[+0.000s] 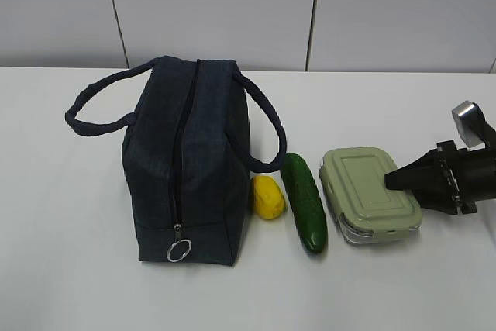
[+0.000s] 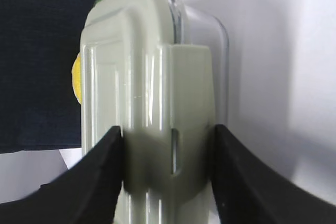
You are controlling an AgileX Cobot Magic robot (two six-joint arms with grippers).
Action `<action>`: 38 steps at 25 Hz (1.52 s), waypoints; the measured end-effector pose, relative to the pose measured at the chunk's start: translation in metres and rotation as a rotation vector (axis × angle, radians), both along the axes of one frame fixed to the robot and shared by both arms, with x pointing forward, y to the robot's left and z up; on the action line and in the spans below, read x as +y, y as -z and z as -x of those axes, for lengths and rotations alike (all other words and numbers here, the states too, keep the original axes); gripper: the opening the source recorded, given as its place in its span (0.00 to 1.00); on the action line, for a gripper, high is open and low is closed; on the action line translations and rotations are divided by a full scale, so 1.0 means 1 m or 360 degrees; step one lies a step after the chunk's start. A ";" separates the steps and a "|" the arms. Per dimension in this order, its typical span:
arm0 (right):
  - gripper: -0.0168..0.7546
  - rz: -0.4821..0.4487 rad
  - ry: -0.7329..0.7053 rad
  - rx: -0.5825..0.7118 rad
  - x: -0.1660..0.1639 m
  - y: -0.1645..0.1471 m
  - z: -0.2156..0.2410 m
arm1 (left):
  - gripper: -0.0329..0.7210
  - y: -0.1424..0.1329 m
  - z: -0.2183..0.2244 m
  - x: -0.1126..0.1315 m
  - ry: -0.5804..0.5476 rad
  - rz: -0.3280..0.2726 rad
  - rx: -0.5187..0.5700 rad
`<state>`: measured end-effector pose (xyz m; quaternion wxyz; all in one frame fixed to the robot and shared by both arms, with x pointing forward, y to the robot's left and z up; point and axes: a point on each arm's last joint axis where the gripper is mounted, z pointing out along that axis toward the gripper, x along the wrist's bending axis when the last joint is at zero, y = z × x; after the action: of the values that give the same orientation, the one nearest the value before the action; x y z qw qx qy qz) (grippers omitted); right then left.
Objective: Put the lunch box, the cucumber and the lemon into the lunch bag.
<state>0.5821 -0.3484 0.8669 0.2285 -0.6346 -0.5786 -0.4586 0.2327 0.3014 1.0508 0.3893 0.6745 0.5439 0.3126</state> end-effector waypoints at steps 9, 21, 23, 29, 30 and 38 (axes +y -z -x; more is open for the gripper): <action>0.51 0.0053 -0.0008 0.0006 0.004 -0.007 -0.001 | 0.36 0.000 0.000 0.000 0.0000 0.0000 0.0000; 0.51 0.0050 0.0030 0.0043 0.000 -0.008 0.000 | 0.36 0.000 0.000 0.000 0.0000 0.0000 0.0000; 0.51 0.0047 0.0034 0.0050 0.000 -0.008 0.000 | 0.36 0.000 0.000 0.000 0.0000 0.0000 0.0000; 0.51 0.0044 0.0039 0.0058 0.000 -0.008 0.000 | 0.36 0.000 0.000 0.000 0.0000 0.0000 0.0000; 0.51 0.0044 0.0039 0.0058 0.000 -0.008 0.000 | 0.36 0.000 0.000 0.000 0.0000 0.0000 0.0000; 0.51 0.0082 0.0038 -0.0018 -0.001 -0.026 -0.001 | 0.36 0.000 0.000 0.000 0.0000 0.0000 0.0000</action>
<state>0.5827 -0.3492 0.8924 0.2033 -0.6447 -0.5838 -0.4497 0.2327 0.3014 1.0508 0.3893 0.6745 0.5439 0.3126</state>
